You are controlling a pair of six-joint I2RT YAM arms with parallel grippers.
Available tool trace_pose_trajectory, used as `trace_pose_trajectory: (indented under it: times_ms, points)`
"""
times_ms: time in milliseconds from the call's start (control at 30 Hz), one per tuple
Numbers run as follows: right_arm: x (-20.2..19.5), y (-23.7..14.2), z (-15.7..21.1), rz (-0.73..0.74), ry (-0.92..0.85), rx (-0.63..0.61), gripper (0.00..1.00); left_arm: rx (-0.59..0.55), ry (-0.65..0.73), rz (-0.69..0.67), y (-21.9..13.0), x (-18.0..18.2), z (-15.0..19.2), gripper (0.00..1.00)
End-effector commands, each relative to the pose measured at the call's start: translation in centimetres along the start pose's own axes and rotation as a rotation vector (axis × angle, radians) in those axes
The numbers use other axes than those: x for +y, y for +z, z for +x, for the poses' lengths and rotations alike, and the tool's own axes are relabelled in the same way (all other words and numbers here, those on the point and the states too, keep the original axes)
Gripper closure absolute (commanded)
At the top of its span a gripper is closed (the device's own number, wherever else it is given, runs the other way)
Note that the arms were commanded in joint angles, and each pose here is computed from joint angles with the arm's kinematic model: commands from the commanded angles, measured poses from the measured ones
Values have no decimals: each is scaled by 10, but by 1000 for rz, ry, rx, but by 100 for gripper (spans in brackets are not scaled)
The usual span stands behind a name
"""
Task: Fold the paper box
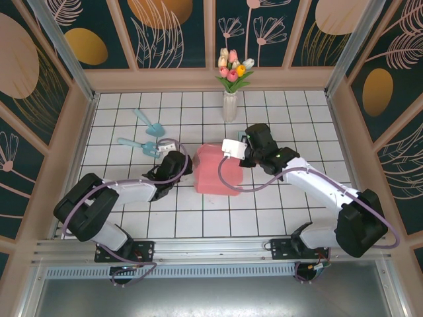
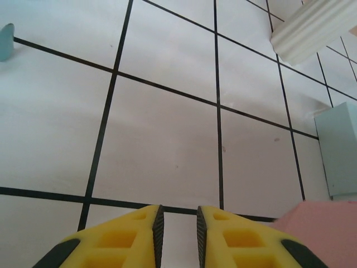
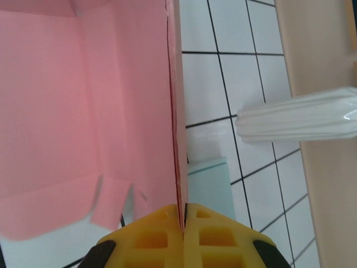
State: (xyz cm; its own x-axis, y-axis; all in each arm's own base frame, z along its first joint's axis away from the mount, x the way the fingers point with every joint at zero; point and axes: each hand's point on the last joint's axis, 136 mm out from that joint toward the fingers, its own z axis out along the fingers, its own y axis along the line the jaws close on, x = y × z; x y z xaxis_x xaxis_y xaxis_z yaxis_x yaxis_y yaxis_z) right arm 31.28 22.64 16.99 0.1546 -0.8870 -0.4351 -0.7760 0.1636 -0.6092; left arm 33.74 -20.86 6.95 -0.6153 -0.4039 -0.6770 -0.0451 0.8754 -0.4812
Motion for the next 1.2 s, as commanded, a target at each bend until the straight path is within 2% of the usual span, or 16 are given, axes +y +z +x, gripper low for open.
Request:
trace_pose_trajectory:
  times_ms: [0,100,200,267,467,667,933,1067,1167]
  points:
    - [6,-5,-17,-24,38,-89,100,11,-28,134,6,-27,-2,73]
    - [0,-1,-17,-3,65,-81,100,77,-45,261,6,-50,10,74]
    - [-1,4,-13,8,81,-63,100,94,-50,304,3,-58,12,74]
    - [2,8,-9,8,75,-40,100,75,-40,286,1,-55,8,74]
    - [9,15,10,25,38,43,100,8,2,86,-8,-12,-1,73]
    - [10,27,23,21,9,137,100,-51,38,14,-26,15,-5,70]
    - [-3,54,28,-9,84,275,100,-60,89,4,-31,24,-2,65]
    - [-2,72,36,-40,49,345,100,-49,78,-1,-29,25,1,65]
    - [-10,79,36,-35,68,345,100,-17,52,84,-34,9,3,65]
